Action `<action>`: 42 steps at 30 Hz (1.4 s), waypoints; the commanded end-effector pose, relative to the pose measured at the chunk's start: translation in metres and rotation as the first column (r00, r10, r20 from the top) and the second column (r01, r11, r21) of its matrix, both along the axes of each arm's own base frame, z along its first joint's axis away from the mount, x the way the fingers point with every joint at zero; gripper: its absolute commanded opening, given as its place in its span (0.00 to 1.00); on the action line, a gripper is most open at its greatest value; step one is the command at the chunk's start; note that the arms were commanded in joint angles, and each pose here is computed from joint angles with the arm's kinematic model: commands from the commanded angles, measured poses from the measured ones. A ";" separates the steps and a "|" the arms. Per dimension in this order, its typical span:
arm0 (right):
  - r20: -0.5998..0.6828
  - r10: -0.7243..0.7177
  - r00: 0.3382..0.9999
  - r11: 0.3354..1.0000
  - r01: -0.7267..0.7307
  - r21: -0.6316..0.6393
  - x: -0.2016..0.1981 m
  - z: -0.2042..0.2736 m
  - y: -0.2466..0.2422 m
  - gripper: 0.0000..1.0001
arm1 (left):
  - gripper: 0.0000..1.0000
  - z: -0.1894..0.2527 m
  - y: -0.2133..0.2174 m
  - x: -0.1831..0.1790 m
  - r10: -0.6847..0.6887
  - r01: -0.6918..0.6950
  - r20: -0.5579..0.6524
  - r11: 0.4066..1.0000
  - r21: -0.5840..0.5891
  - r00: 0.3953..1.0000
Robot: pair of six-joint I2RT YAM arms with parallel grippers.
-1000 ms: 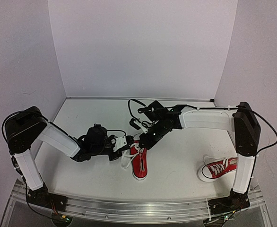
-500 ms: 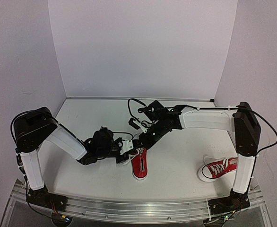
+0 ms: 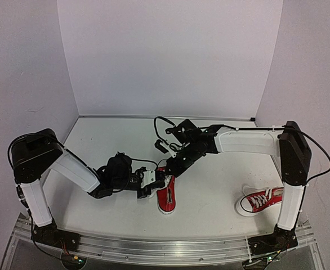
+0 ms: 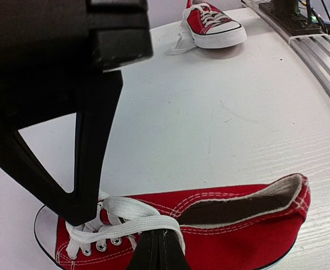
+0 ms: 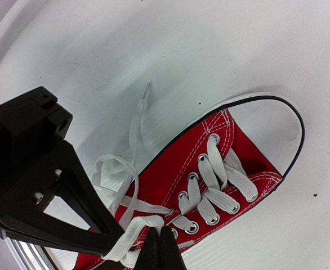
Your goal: Tie the shoes
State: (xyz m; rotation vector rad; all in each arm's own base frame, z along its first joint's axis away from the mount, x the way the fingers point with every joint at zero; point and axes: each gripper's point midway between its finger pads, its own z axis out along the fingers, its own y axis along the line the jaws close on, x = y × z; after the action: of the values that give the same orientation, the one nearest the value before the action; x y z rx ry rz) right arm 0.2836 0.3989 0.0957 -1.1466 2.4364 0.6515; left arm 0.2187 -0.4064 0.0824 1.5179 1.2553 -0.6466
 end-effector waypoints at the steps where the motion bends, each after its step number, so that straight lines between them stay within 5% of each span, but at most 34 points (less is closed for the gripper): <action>1: 0.032 -0.028 0.999 0.998 0.027 0.054 0.008 0.024 0.000 0.01 | 0.00 0.023 -0.007 -0.015 -0.061 0.062 0.013 0.997 -0.055 0.998; 9: 0.012 -0.033 0.999 0.998 0.033 0.060 0.009 0.021 0.003 0.05 | 0.00 0.022 -0.018 -0.017 -0.081 0.082 0.013 0.995 -0.051 0.997; 17: -0.102 -0.070 0.992 0.983 0.086 0.162 0.009 0.044 -0.009 0.34 | 0.00 0.011 -0.022 -0.006 -0.040 0.040 0.014 0.998 -0.047 0.999; 29: -0.363 -0.133 0.922 0.944 0.229 0.237 -0.018 0.030 -0.031 0.36 | 0.00 0.010 -0.021 -0.002 -0.021 0.022 0.031 0.999 -0.037 0.999; 42: -0.409 -0.096 0.908 0.954 0.201 0.222 -0.020 0.005 -0.005 0.34 | 0.00 0.010 -0.020 -0.002 -0.016 0.017 0.033 0.999 -0.028 0.999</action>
State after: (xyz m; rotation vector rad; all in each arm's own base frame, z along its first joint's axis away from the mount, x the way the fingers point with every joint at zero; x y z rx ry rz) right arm 0.2553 0.3776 0.0921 -0.7537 2.6724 1.1627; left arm 0.2124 -0.4182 0.0751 1.5395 1.2499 -0.6529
